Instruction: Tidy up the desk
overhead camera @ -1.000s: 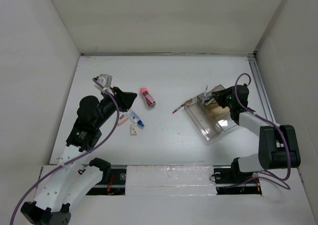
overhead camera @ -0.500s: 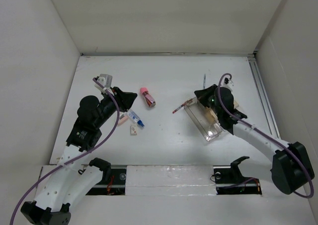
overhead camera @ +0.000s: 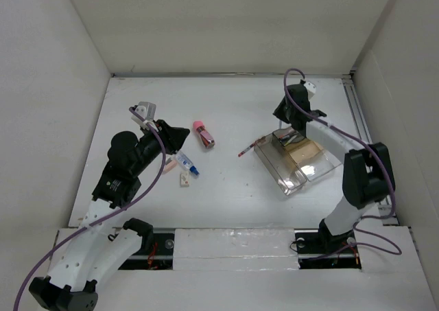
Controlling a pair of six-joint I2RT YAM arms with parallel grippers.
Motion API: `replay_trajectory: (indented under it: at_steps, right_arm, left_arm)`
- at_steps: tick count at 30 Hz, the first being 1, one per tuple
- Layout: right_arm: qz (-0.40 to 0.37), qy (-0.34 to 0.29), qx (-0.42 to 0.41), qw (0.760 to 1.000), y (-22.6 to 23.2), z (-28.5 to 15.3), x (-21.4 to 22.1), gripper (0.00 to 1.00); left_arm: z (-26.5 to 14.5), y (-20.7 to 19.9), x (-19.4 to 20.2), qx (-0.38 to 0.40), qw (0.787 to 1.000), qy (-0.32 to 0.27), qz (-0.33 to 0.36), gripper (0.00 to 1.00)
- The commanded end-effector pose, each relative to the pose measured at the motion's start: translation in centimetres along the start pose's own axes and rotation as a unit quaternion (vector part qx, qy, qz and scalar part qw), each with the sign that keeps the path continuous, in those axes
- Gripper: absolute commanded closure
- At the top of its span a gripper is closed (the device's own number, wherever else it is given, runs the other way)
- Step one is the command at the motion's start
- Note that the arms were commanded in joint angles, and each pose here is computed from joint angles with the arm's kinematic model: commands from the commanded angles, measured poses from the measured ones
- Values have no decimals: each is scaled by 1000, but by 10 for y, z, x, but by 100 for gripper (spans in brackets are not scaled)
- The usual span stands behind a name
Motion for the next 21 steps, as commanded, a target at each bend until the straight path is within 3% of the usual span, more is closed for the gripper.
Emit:
replay_trajectory:
  at_steps: [1, 3, 9, 21]
  right_arm:
    - [-68, 28, 57, 996, 1, 26, -19, 69]
    - [-85, 62, 90, 990, -9, 54, -14, 69]
    - [-95, 87, 127, 984, -18, 86, -18, 68]
    - [-99, 120, 140, 978, -30, 112, -13, 59]
  left_arm:
    - [-2, -8, -18, 16, 999, -41, 12, 81]
    - [-4, -9, -19, 15, 999, -45, 13, 81]
    - [-7, -11, -20, 21, 999, -48, 15, 81]
    - [-8, -10, -20, 21, 998, -49, 14, 81]
Point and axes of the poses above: each gripper's point midway between its finger pads, its own z axis out along the fingers, its own y axis along the line the jaws close on, x = y × z, the point moved 10 cm from there along -z, back along the fingers
